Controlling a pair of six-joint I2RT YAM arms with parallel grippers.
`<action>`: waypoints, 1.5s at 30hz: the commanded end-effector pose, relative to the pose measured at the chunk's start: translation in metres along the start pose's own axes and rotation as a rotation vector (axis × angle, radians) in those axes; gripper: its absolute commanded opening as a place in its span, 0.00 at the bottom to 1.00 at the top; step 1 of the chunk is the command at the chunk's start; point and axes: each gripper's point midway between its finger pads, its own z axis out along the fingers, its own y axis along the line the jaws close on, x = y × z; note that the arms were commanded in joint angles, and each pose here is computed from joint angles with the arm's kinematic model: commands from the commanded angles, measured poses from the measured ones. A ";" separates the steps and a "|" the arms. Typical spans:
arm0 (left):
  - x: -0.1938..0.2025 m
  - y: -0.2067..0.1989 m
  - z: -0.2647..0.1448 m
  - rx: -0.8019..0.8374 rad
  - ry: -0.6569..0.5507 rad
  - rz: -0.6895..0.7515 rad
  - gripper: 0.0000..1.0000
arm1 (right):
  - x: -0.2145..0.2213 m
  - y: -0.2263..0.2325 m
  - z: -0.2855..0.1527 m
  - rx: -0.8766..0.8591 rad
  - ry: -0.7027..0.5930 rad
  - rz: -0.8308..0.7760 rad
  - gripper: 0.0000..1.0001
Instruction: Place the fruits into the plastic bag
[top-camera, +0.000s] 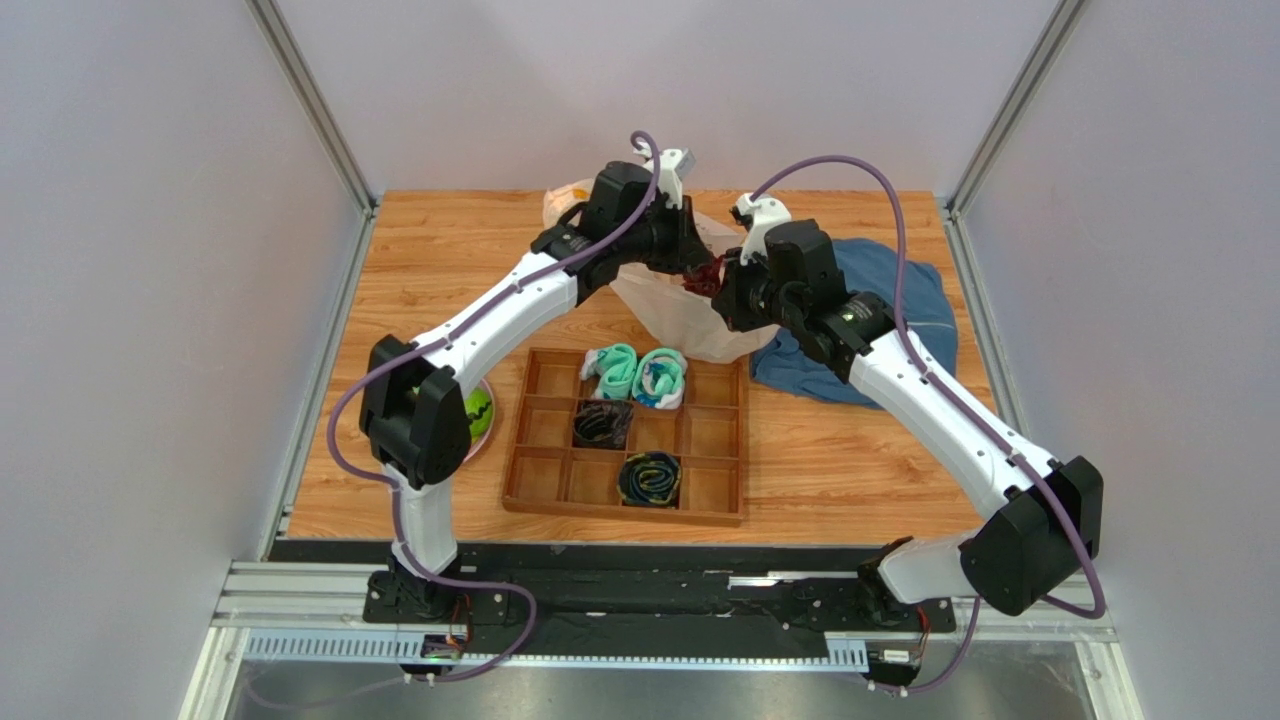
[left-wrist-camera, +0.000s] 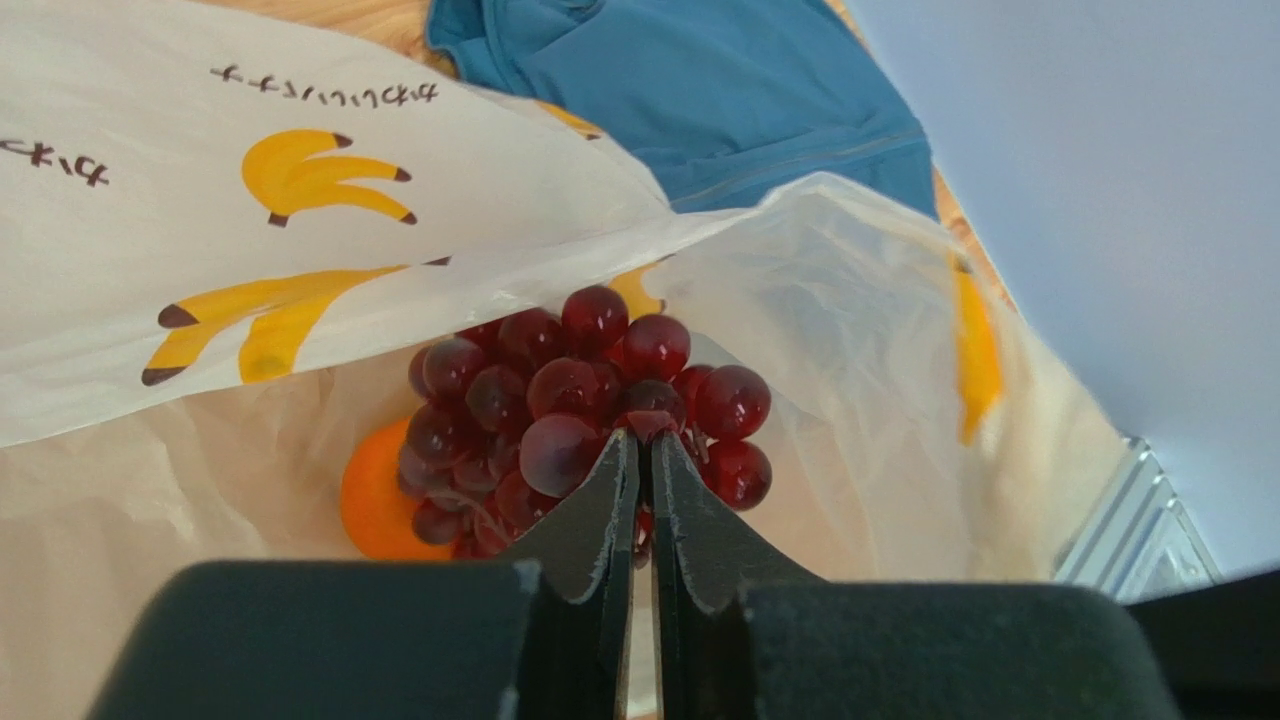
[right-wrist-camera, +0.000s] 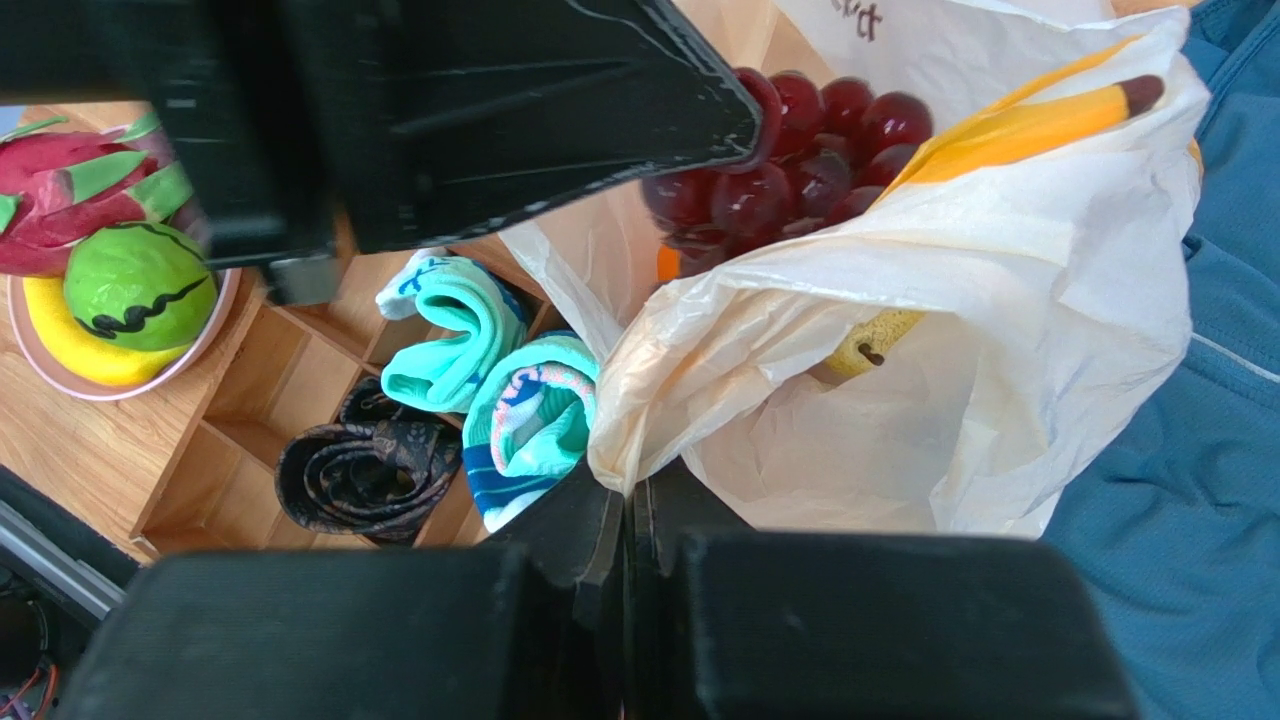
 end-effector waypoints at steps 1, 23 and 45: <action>-0.024 -0.010 0.004 0.019 -0.055 0.008 0.14 | -0.018 0.005 -0.013 -0.007 -0.059 -0.008 0.04; -0.033 -0.019 -0.015 -0.001 -0.118 0.059 0.69 | -0.017 0.002 -0.012 0.003 -0.055 -0.009 0.04; 0.069 0.138 -0.234 -0.752 -0.219 -0.162 0.82 | -0.012 0.005 -0.011 -0.016 -0.055 -0.001 0.04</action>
